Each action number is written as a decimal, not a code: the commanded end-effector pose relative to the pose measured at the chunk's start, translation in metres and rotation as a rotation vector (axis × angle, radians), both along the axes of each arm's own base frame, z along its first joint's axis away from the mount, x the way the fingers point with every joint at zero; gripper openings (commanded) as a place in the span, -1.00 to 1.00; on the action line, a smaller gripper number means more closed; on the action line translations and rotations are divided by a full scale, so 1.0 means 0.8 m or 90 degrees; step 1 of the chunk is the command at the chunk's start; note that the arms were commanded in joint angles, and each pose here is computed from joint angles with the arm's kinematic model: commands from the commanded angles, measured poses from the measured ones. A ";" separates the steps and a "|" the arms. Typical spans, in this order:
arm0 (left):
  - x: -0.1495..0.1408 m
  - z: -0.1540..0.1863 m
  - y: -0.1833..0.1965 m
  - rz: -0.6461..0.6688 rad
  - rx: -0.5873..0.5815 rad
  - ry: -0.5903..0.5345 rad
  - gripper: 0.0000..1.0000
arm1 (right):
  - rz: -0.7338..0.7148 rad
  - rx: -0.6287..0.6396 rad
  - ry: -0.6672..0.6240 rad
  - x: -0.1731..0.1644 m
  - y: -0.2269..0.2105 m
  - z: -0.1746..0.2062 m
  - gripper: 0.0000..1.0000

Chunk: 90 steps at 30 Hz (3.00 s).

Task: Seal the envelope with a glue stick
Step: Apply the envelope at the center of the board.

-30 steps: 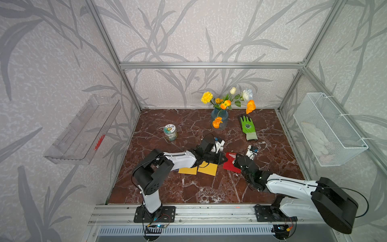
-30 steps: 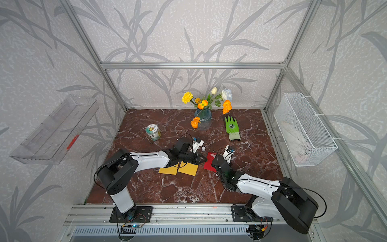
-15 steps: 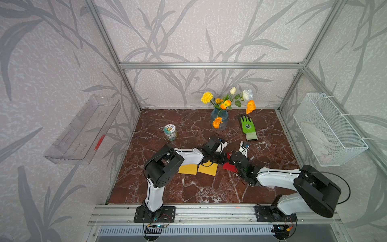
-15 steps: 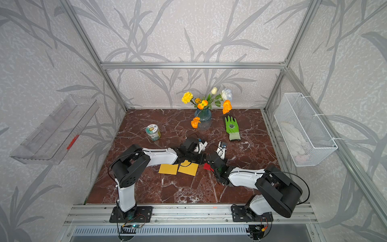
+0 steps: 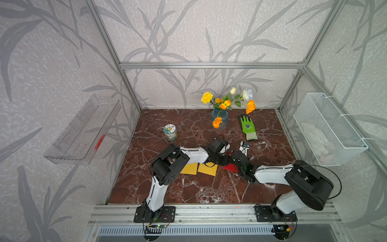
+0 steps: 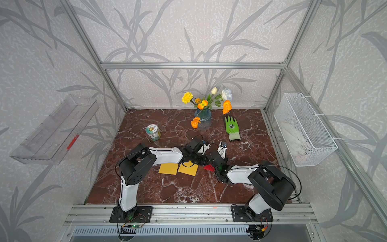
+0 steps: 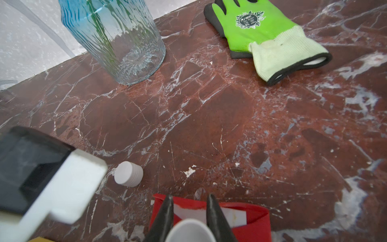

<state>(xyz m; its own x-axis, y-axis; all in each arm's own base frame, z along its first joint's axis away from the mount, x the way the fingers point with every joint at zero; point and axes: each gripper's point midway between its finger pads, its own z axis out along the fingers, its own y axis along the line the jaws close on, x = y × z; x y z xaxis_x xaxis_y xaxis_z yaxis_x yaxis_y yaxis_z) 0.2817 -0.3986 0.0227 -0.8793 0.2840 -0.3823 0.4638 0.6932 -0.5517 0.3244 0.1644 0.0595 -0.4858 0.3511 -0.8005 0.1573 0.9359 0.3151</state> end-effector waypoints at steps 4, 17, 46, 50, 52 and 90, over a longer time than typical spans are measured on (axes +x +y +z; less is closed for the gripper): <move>-0.008 -0.032 0.022 0.004 0.078 0.020 -1.00 | -0.009 -0.051 0.002 0.002 -0.006 -0.002 -1.00; -0.007 -0.032 0.026 0.010 0.077 0.026 -1.00 | -0.050 -0.155 0.013 -0.011 -0.027 -0.006 -1.00; -0.010 -0.035 0.025 0.010 0.069 0.037 -1.00 | -0.008 0.019 0.016 -0.003 0.043 -0.021 -1.00; -0.010 -0.036 0.024 0.009 0.068 0.038 -1.00 | -0.005 0.023 0.022 -0.005 0.049 -0.027 -1.00; -0.011 -0.037 0.024 0.008 0.067 0.040 -1.00 | 0.000 0.021 0.022 -0.006 0.056 -0.027 -1.00; -0.017 -0.043 0.035 0.007 0.083 0.059 -1.00 | -0.042 0.026 -0.078 -0.013 -0.013 0.060 -1.00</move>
